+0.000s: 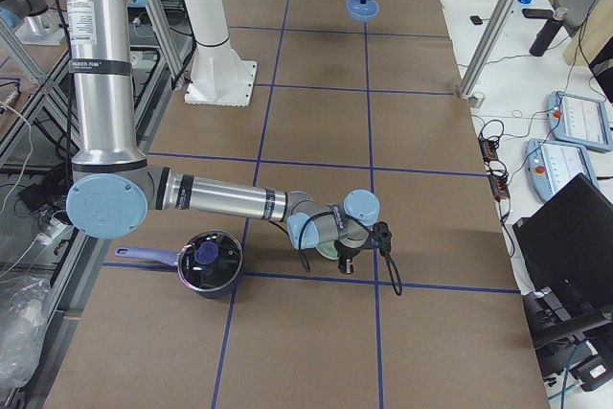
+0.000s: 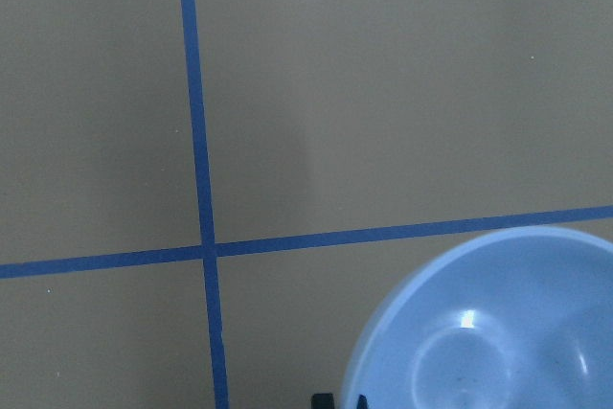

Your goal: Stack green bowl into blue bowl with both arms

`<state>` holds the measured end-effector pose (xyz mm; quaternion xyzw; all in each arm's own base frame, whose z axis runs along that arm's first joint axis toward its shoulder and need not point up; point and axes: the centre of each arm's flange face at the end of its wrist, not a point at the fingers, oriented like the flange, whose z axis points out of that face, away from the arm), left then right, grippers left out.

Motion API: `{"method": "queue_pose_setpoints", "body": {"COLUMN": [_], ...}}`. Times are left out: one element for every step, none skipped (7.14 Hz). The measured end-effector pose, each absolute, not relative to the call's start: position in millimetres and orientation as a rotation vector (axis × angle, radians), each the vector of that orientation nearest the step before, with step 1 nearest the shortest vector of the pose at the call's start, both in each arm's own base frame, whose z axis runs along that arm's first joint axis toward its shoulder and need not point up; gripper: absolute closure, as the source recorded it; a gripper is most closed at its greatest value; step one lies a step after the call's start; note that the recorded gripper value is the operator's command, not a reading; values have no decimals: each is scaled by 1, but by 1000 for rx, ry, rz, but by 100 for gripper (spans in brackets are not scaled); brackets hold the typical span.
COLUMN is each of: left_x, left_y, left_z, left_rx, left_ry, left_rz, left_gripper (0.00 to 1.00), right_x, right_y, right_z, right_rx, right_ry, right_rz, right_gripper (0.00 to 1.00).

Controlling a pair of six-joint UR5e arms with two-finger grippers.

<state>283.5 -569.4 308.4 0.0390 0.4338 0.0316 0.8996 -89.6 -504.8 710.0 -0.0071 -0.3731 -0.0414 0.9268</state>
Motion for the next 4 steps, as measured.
{"method": "queue_pose_setpoints", "body": {"left_x": [287, 294, 304, 319], "left_y": [-568, -566, -564, -562], "left_z": [308, 306, 301, 292], "left_rx": [79, 72, 62, 55], "left_ry": [896, 897, 902, 903], "left_rz": [66, 66, 65, 59], "left_gripper": [100, 100, 100, 100], "right_x": [-91, -92, -94, -97], "right_y": [-508, -512, -516, -523], "right_z": [702, 690, 678, 661], "right_rx": [-9, 4, 15, 15], "right_ry": [-770, -778, -789, -810], "right_rz": [-72, -68, -69, -72], "right_gripper": [100, 100, 100, 100]}}
